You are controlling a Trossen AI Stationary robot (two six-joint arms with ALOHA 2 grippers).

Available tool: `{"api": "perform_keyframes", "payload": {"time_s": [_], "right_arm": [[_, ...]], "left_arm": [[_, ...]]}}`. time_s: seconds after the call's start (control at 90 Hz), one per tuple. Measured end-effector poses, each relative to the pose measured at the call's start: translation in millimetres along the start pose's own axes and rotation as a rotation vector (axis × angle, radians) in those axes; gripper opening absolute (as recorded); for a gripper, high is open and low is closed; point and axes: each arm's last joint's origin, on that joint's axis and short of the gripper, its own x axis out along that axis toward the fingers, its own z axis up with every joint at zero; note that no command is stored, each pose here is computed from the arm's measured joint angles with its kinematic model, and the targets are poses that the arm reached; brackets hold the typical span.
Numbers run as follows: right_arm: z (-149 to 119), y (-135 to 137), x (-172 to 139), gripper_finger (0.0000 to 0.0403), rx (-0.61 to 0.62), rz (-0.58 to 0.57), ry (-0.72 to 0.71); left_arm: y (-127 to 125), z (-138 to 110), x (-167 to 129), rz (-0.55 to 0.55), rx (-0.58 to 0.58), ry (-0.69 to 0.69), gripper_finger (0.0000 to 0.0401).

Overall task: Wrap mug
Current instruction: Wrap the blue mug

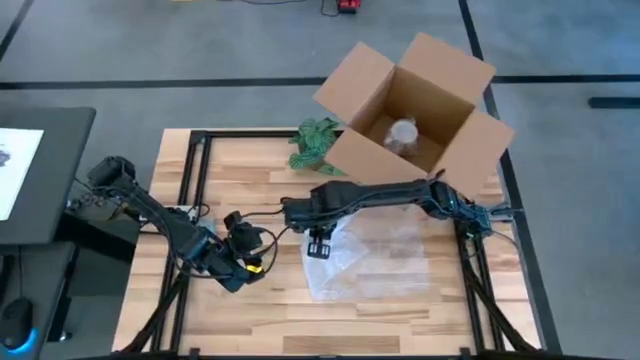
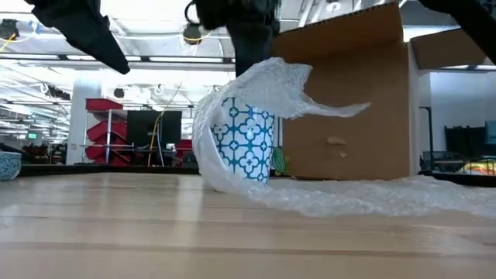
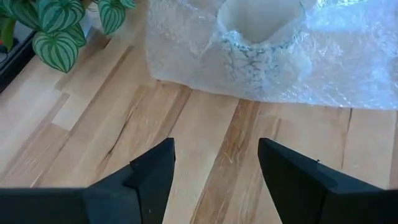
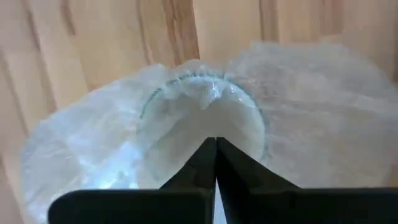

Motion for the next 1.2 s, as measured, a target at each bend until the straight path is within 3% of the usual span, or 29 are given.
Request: {"api": "perform_keyframes", "payload": {"time_s": [0.167,0.322,0.944,1.2], "right_arm": [[-3,18,2,0.0000,-0.042,0.034,0.000],[1,23,26,0.0000,-0.084,0.033,0.029],[2,-13,93,0.0000,-0.051,0.002,0.122],[4,-12,93,0.0000,-0.071,0.009,0.093]], "left_arm": [[0,0,0,0.001,0.001,0.000,0.0212],[0,0,0,0.000,0.001,0.001,0.0212],[0,-1,0,0.000,0.000,0.008,0.0212],[0,-1,0,0.003,0.000,0.003,0.0212]]}}
